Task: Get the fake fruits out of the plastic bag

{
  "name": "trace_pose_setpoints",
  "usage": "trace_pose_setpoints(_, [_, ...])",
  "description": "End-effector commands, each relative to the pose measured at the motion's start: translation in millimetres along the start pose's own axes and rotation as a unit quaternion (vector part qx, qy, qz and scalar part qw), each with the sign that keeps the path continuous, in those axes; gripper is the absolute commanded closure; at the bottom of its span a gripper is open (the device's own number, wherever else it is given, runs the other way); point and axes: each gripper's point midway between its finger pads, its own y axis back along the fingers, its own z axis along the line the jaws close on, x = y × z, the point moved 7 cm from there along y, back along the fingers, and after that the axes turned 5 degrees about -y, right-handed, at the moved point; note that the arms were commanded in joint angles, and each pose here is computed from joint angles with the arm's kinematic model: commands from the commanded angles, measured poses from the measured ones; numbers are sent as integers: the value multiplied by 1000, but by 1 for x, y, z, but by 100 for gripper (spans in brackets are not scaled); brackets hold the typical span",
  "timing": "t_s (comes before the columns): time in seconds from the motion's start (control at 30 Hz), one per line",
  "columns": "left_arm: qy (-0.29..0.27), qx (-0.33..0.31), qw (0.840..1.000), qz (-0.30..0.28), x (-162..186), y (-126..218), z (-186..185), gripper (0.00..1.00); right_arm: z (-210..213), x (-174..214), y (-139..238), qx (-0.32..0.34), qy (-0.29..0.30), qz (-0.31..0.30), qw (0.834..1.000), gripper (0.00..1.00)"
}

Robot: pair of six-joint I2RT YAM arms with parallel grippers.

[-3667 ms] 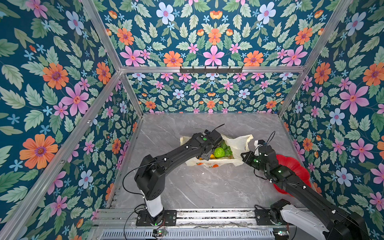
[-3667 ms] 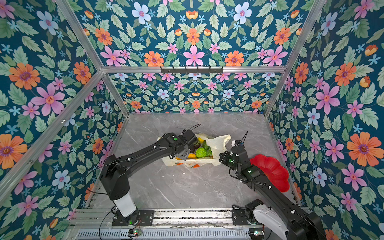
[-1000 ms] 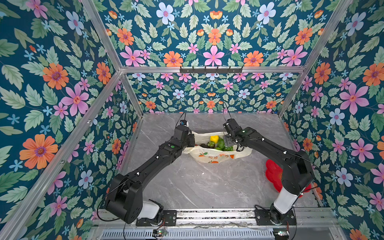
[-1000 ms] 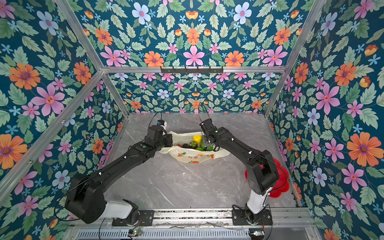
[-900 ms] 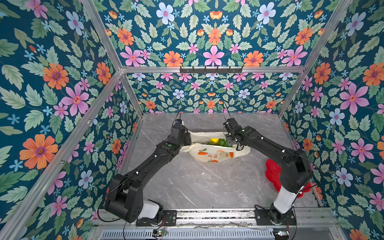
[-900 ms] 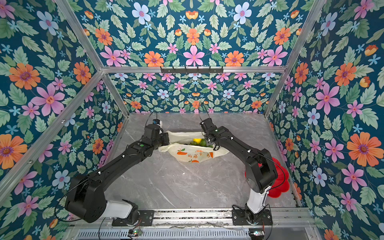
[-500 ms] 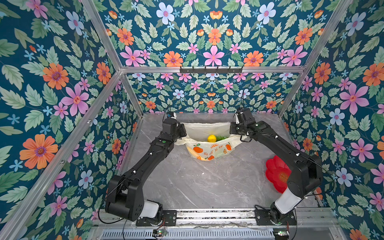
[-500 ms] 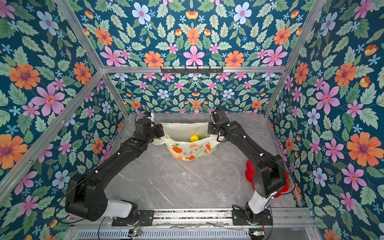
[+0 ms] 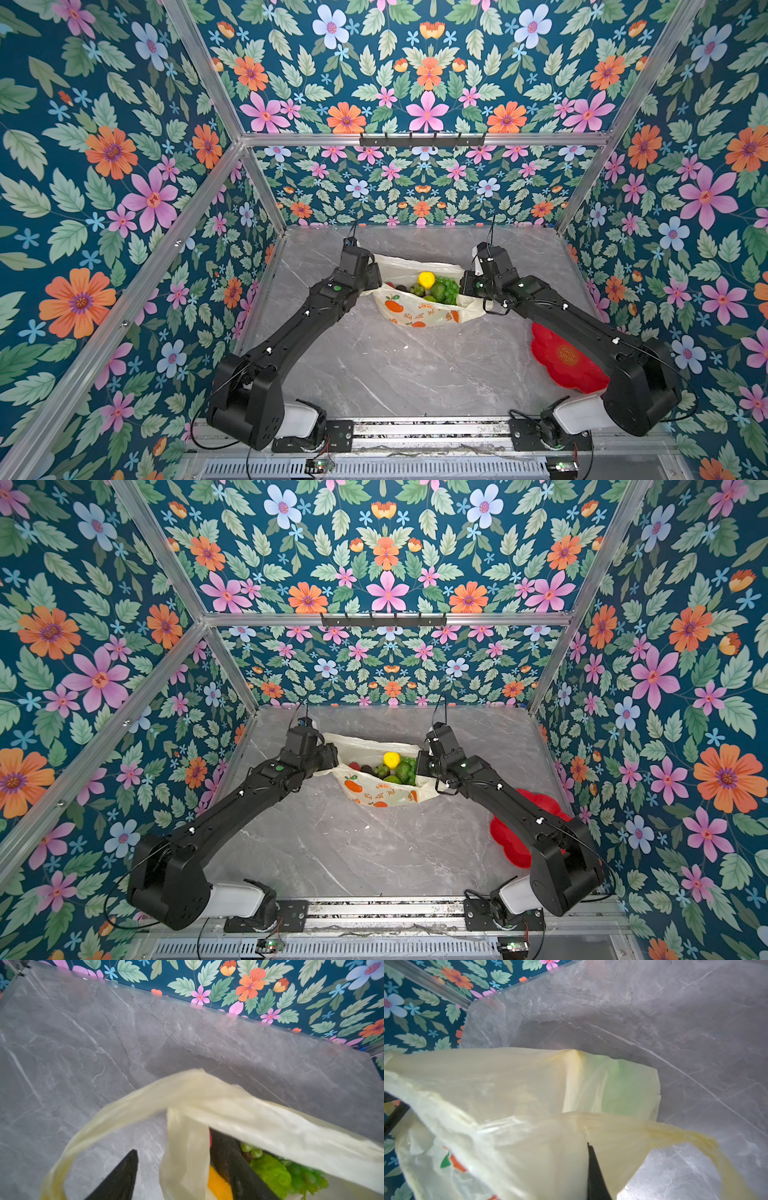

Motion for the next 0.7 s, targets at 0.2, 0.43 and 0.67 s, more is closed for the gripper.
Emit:
trace_pose_setpoints(0.2, [11, -70, 997, -35, 9, 54, -7, 15, 19, 13, 17, -24, 46, -21, 998, 100])
trace_pose_setpoints(0.43, [-1, -27, 998, -63, -7, 58, -51, 16, 31, 28, 19, -26, 87, -17, 996, 100])
trace_pose_setpoints(0.67, [-34, -24, 999, -12, 1, 22, -82, 23, 30, 34, 23, -22, 87, -24, 996, 100])
